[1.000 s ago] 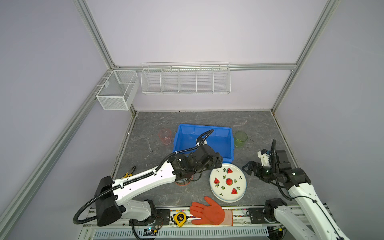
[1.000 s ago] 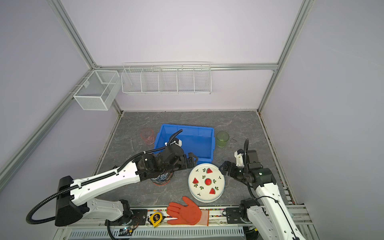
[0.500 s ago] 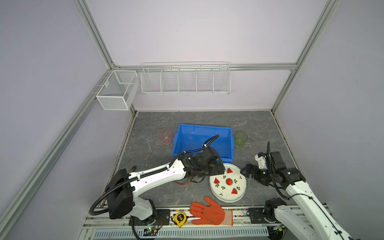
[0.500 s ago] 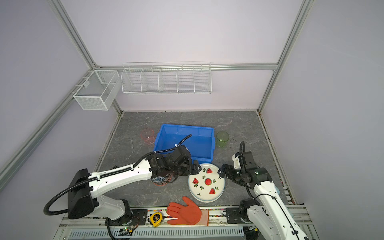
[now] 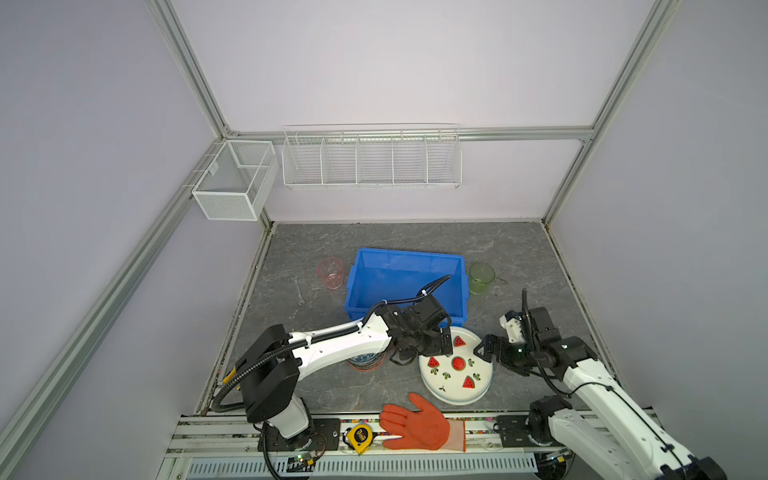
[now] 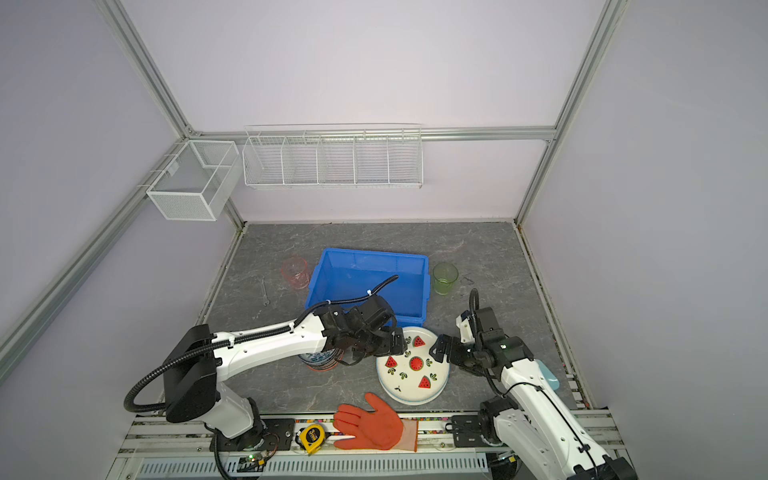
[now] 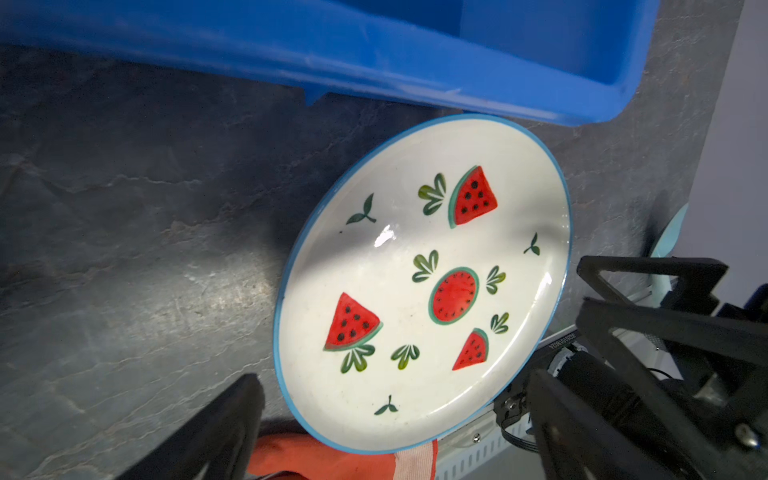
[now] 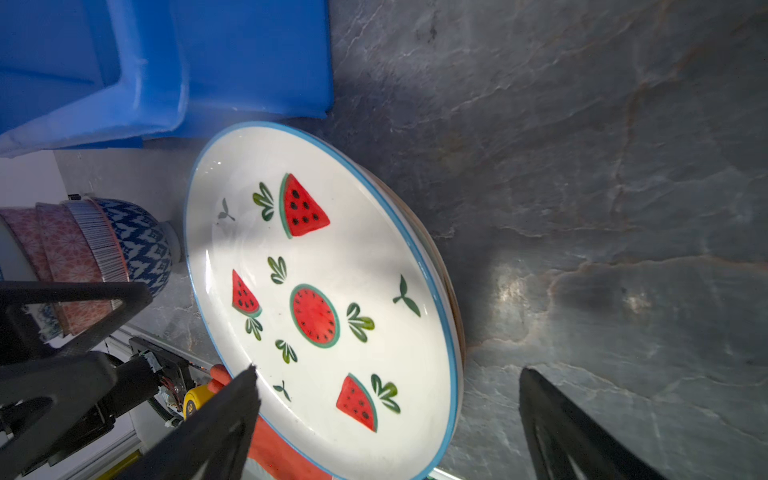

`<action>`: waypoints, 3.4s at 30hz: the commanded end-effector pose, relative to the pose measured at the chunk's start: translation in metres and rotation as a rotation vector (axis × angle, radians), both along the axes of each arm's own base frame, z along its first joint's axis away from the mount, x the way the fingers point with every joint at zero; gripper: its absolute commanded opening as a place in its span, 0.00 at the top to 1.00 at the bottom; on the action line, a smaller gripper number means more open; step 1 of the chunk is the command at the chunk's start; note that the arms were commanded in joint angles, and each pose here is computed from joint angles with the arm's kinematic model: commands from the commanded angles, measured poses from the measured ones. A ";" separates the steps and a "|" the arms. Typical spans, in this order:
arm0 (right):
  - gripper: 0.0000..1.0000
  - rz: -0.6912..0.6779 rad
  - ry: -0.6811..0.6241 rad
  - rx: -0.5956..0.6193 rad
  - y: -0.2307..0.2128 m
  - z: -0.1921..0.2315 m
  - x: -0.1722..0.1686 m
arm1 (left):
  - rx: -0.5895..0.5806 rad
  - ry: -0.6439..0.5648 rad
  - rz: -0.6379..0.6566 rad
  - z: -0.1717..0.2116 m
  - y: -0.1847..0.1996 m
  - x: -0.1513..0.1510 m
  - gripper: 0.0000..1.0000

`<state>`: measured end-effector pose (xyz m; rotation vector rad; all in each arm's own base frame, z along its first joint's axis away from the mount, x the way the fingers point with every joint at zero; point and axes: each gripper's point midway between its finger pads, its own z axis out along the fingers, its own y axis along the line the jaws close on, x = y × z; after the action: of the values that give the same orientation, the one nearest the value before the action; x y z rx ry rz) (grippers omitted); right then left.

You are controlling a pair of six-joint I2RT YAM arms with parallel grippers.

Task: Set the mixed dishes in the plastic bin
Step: 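Close both grippers on opposite rims of the watermelon plate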

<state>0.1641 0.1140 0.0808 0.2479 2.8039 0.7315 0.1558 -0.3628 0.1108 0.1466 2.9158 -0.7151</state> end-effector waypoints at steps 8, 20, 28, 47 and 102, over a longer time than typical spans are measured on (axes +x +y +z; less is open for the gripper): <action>0.00 0.030 -0.014 0.009 0.006 -0.001 -0.001 | 0.046 0.009 0.010 -0.013 0.005 0.003 0.01; 0.00 0.043 -0.009 0.009 0.009 -0.003 -0.003 | 0.028 0.054 0.012 -0.024 -0.003 -0.002 0.01; 0.00 0.046 -0.004 0.003 0.009 -0.005 -0.002 | 0.075 0.038 0.013 -0.032 0.008 -0.002 0.01; 0.00 0.057 -0.002 0.010 0.012 -0.003 -0.005 | -0.034 0.101 -0.024 -0.027 -0.024 -0.010 0.01; 0.31 0.042 -0.082 0.145 0.028 0.030 0.002 | -0.109 0.129 -0.034 -0.021 -0.051 -0.008 0.01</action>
<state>0.1634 0.1181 0.0843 0.2496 2.7589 0.7359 0.1432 -0.3832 0.0694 0.1339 3.0531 -0.7483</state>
